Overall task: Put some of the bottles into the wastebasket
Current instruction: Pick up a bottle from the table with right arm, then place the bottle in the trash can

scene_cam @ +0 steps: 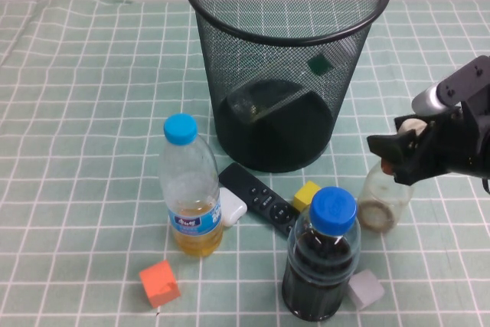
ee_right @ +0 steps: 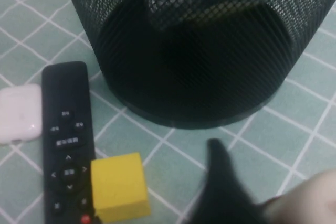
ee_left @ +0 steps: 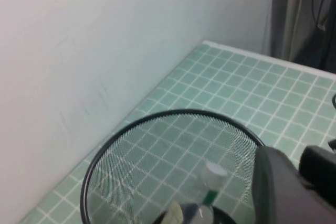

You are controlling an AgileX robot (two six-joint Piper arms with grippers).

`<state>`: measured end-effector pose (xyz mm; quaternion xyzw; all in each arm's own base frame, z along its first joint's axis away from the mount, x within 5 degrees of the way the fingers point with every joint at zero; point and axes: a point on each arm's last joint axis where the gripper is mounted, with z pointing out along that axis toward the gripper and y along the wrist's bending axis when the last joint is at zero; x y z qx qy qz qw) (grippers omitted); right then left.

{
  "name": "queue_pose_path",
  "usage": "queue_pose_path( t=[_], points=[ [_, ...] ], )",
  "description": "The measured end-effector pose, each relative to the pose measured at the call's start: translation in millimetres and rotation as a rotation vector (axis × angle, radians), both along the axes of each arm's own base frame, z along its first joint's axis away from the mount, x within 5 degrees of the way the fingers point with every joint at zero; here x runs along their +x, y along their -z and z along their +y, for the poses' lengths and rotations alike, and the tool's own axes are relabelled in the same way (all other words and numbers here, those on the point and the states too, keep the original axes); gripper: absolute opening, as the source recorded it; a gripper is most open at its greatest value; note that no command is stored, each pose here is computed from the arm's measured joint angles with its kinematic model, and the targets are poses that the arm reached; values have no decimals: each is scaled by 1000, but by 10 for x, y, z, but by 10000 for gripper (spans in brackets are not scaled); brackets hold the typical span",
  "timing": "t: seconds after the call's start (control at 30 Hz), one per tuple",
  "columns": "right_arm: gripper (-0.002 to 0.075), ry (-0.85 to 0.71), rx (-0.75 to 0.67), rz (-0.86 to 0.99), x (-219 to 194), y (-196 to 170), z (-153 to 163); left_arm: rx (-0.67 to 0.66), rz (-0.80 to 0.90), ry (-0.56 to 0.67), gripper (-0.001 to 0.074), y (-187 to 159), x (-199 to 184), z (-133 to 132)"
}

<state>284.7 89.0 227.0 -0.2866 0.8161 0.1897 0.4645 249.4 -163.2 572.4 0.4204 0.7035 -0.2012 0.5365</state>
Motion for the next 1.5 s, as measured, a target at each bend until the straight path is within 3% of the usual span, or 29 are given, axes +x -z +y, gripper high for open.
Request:
queue_pose_path(
  t=[0.07,0.17,0.33,0.5,0.67,0.77,0.87,0.97,1.13,1.23,1.43,1.5],
  points=[
    [281,15,22,28,-8,-1,1,37,12,-14,35,19,-187,114],
    [285,37,41,61,-55,-74,-10,76,11,-54,8,94,-523,328],
    [285,133,22,120,-121,-481,-104,26,-62,-200,-1,480,-911,646],
    [285,218,-42,132,-60,-1362,-212,-8,-13,-260,-2,1321,-1203,826],
    [284,355,-48,-93,-65,-2492,-340,-61,146,-284,-3,2322,-1380,886],
    [284,324,18,-250,-115,-3071,-250,-170,195,-326,-3,2744,-1467,930],
    [284,217,91,-321,-96,-3390,5,-255,198,-391,-3,3084,-1538,1010],
    [284,116,95,-266,198,-3264,379,-289,182,-445,-3,3283,-1571,1078],
    [284,30,33,-92,870,-2518,992,-285,173,-468,-3,3421,-1603,1118],
    [284,14,-1,-4,1133,-2107,1181,-269,171,-466,-3,3459,-1611,1122],
    [287,14,-26,77,1397,-1667,1308,-240,173,-444,-3,3475,-1626,1112],
    [342,19,-23,91,1418,-1625,1318,-219,171,-430,-3,3484,-1633,1107]
  ],
)
